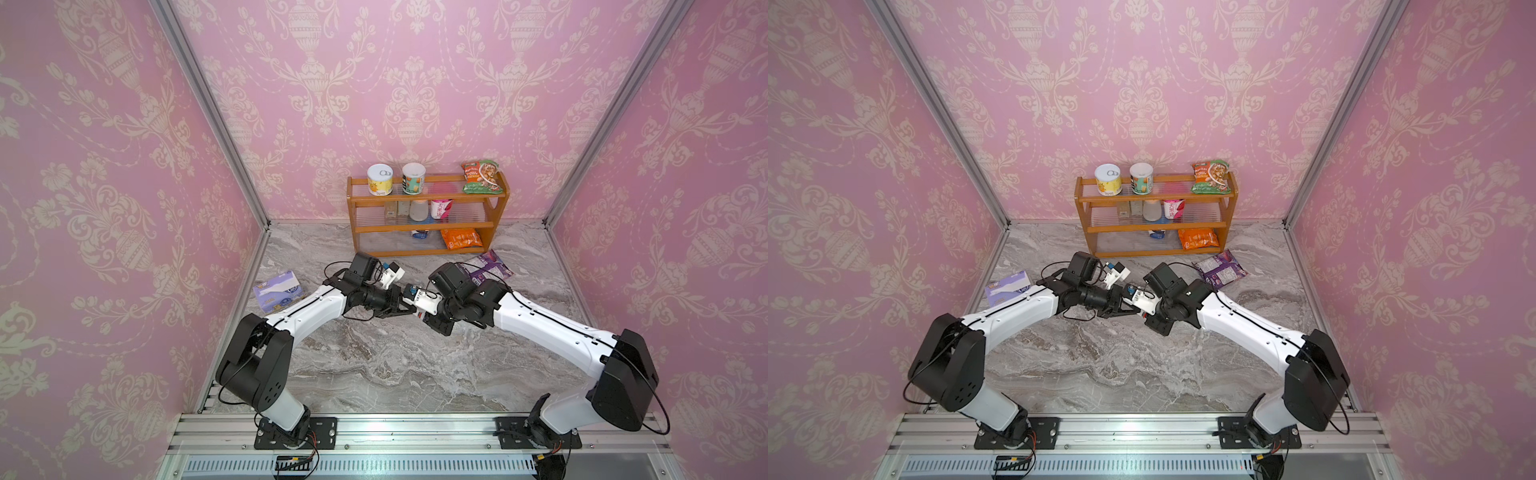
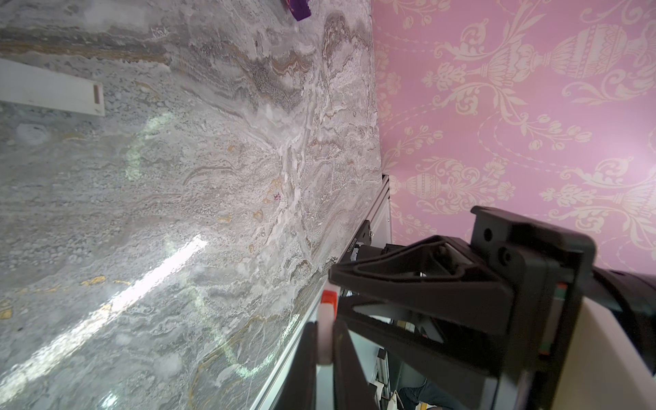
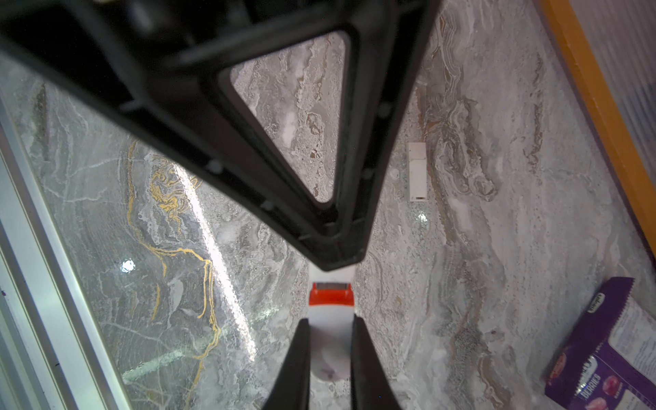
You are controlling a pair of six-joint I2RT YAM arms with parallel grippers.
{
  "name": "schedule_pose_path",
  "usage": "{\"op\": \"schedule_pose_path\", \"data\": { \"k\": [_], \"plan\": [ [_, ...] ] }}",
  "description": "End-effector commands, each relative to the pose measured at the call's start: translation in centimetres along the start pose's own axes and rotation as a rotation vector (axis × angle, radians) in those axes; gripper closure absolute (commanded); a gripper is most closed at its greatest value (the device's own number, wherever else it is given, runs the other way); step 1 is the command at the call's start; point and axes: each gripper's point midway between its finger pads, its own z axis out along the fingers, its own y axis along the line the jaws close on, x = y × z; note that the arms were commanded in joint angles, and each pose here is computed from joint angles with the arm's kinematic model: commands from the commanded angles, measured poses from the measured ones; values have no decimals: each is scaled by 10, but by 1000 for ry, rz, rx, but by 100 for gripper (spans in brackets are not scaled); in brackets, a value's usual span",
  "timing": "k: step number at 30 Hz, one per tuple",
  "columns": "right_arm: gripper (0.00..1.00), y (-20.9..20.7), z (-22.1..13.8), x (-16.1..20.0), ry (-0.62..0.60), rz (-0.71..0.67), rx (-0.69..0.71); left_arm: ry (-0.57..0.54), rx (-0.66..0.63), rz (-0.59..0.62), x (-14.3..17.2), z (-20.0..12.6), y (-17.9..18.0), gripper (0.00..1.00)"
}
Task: Close the usb drive cover
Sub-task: Close the cover of the USB drive.
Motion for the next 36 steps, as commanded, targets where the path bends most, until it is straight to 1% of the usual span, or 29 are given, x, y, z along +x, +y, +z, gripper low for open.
{"op": "schedule_pose_path", "data": {
  "k": [1, 5, 9, 11, 14, 16, 21, 24, 26, 29, 32, 36],
  "plan": [
    [100, -12, -24, -77, -312, -44, 80, 75, 125, 10, 16, 15, -25, 100],
    [100, -17, -24, -71, -368, -26, 128, 74, 141, 23, 16, 13, -30, 100],
    [100, -13, -30, -68, -432, -28, 98, 78, 162, 63, 19, 12, -38, 100],
    [100, -10, -37, -66, -468, -42, 79, 100, 124, 94, 27, 13, -35, 100],
    [100, -7, -46, -60, -482, -66, 57, 159, 35, 135, 42, 21, -27, 100],
    [100, -6, -51, -59, -502, -71, 45, 180, 35, 152, 48, 27, -30, 100],
    [100, -7, -61, -60, -536, -66, 49, 191, 11, 169, 51, 42, -29, 100],
    [100, -9, -66, -60, -548, -70, 70, 208, -42, 184, 55, 47, -23, 98],
    [100, -10, -69, -61, -552, -76, 74, 215, -76, 176, 56, 49, -16, 96],
    [100, -12, -74, -70, -575, -78, 81, 220, -87, 146, 54, 55, -10, 96],
    [100, -13, -75, -77, -586, -84, 88, 231, -62, 115, 52, 61, -10, 96],
    [100, -11, -70, -83, -583, -107, 104, 236, 11, 108, 50, 65, -22, 96]
  ]
}}
